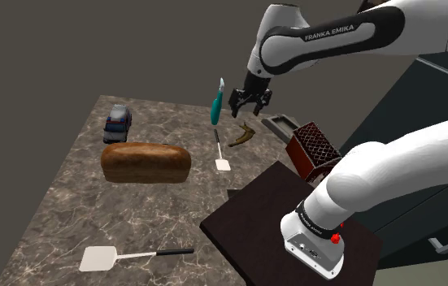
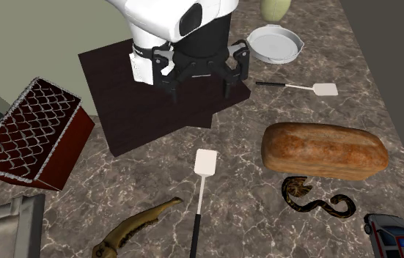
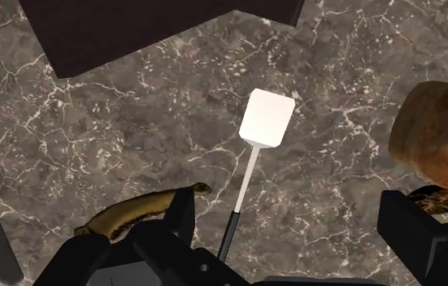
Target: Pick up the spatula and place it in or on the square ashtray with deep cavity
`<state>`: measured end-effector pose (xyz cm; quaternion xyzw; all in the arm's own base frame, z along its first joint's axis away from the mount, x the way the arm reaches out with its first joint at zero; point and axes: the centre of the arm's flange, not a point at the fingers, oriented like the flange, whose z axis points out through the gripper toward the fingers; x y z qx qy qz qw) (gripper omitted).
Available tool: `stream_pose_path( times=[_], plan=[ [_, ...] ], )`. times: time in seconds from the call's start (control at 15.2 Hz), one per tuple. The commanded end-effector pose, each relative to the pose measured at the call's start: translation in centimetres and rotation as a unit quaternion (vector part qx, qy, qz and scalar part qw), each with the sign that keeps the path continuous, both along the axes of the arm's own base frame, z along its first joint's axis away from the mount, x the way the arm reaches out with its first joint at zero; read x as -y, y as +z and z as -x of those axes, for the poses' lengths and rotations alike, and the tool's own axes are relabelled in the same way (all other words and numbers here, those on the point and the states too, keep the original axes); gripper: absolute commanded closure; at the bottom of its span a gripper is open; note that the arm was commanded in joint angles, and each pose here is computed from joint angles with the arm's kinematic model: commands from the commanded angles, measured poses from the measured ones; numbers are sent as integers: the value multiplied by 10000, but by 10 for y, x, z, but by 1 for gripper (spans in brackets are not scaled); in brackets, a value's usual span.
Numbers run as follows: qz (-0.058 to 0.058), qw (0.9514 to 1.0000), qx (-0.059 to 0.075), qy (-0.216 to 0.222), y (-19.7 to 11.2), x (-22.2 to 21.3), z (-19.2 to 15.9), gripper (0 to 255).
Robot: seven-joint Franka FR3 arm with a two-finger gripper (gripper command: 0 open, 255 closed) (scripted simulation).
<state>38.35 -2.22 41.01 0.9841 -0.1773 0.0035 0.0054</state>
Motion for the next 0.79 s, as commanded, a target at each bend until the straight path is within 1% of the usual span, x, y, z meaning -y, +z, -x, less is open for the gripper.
stream_pose_path(
  times=[0.0, 0.33, 0.73],
  plan=[
    [10, 9999, 42, -152, -24, 3, -10, 0],
    [34, 9986, 110, -521, -83, 15, -34, 0],
    [64, 9951, 191, -964, -154, 31, -63, 0]
  ],
)
